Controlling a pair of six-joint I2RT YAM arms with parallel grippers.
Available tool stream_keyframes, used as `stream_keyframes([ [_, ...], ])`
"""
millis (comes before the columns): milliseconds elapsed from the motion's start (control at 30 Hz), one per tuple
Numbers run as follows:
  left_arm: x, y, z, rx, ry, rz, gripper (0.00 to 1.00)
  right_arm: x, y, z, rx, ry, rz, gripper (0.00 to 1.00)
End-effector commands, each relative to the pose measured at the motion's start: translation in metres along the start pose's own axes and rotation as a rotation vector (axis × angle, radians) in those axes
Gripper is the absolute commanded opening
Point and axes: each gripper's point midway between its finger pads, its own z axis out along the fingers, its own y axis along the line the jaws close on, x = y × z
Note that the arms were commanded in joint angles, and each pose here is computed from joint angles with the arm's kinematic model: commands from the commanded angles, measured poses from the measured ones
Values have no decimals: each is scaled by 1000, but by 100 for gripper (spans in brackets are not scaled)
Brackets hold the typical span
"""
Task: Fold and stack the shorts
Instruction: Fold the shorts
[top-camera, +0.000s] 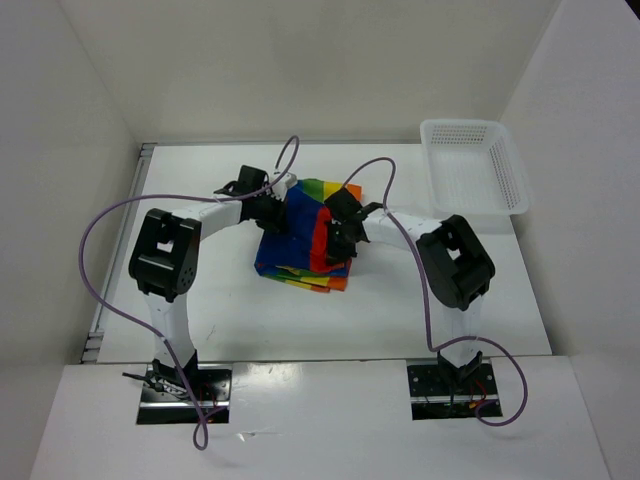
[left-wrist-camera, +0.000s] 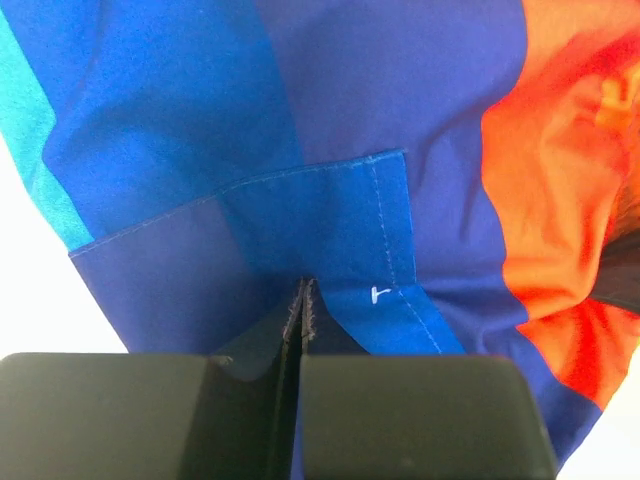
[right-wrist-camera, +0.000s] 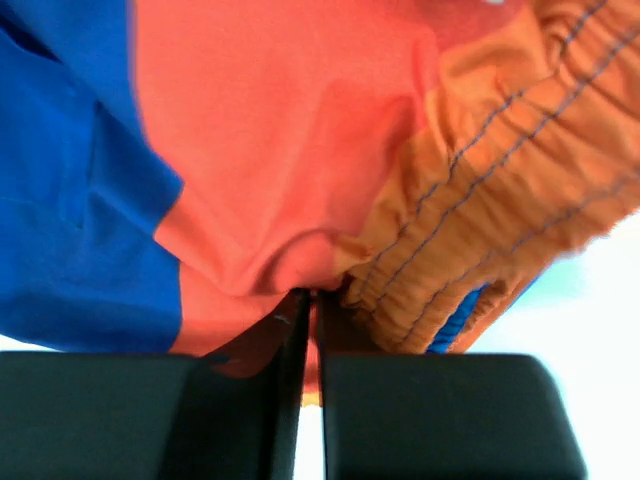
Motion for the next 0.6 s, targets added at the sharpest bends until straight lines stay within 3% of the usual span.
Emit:
stream_keyframes([
  [0,-9,-1,-12,18,-42,8,0,-44,19,-47,2,-161,-33,16],
  [33,-13,-3,-18,17,-52,13,0,-60,27,-63,-2,-215,-49,34],
  [100,-24,-9,-41,9,-79,19,0,-78,34,-99,-16,-293,-54,62],
  [133,-28,-12,-50,9,-88,23,0,-91,39,-116,-28,-340,-62,83],
  [200,-34,-20,-76,0,-113,26,0,-113,36,-158,-39,-446,-47,96],
  [300,-41,-29,-117,-12,-168,34,6,-136,20,-218,-16,-613,-22,100],
  [400,-54,-30,-156,-26,-242,36,65,-146,-12,-265,46,-744,29,100],
  [467,-66,-28,-178,-50,-294,45,85,-149,-34,-285,95,-803,73,100],
  [567,-68,-19,-195,-79,-310,24,89,-146,-82,-305,167,-836,153,100],
])
